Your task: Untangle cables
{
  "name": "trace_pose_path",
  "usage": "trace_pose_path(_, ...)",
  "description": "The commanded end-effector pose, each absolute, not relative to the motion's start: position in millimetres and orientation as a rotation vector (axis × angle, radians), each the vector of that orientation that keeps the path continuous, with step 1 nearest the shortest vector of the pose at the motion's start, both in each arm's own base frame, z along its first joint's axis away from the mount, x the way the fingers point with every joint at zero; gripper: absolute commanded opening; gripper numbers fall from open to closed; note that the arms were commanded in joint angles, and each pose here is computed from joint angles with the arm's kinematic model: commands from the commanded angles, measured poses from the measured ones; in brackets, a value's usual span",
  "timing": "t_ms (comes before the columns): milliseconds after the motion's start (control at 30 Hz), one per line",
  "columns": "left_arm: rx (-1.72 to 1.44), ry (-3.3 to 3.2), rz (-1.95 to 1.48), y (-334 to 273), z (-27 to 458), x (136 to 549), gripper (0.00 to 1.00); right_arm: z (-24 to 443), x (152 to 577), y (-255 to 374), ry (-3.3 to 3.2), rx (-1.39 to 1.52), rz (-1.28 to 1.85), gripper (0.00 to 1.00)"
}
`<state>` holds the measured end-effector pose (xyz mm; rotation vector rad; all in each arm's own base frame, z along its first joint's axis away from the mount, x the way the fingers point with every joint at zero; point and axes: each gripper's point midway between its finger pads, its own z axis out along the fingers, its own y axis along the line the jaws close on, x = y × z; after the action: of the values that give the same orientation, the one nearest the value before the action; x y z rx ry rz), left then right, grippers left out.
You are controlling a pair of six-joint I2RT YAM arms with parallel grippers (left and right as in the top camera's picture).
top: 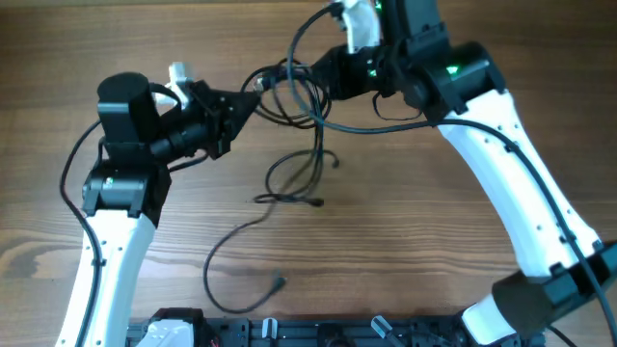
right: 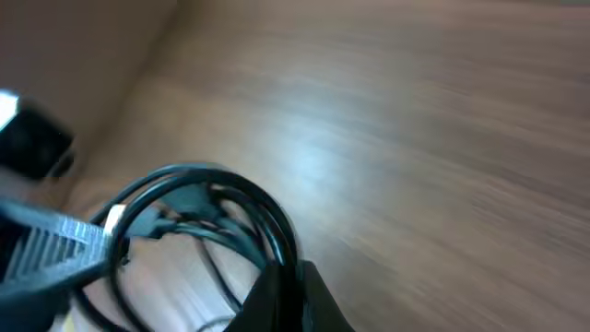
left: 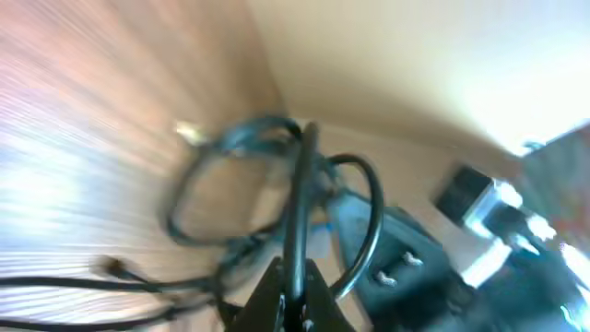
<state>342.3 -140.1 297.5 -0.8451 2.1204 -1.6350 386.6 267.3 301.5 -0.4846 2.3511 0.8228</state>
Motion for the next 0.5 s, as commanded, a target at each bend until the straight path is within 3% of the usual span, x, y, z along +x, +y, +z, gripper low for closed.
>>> trace_pose_path(0, -1.091, 2.105, -1.163, -85, 250, 356, 0.04, 328, 401, 222, 2.318, -0.194, 0.637, 0.04)
trace_pose_path(133, -1.222, 2.085, -0.95, -57, 230, 354, 0.04, 341, 379, 252, 2.282, -0.366, 0.866, 0.04)
trace_pose_path(233, -1.187, 2.092, -0.806, -42, 223, 354, 0.04, 334, 405, 219, 2.332, 0.155, 0.766, 0.04)
trace_pose_path(333, -1.22, 2.127, -0.767, -39, 214, 346, 0.04, 334, 414, 205, 2.308, 0.377, 0.756, 0.05)
trace_pose_path(367, -1.2, 2.138, -0.814, -46, 216, 346, 0.04, 334, 413, 206, 2.31, 0.374, 0.757, 0.17)
trace_pose_path(400, -1.113, 2.154, -0.894, -58, 225, 349, 0.04, 333, 412, 207, 2.317, 0.356, 0.757, 0.41)
trace_pose_path(433, -0.907, 2.151, -1.043, -80, 247, 356, 0.04, 329, 408, 208, 2.344, 0.343, 0.758, 0.76)
trace_pose_path(467, -0.8, 2.127, -1.142, -93, 263, 359, 0.04, 328, 405, 212, 2.357, 0.281, 0.763, 0.88)
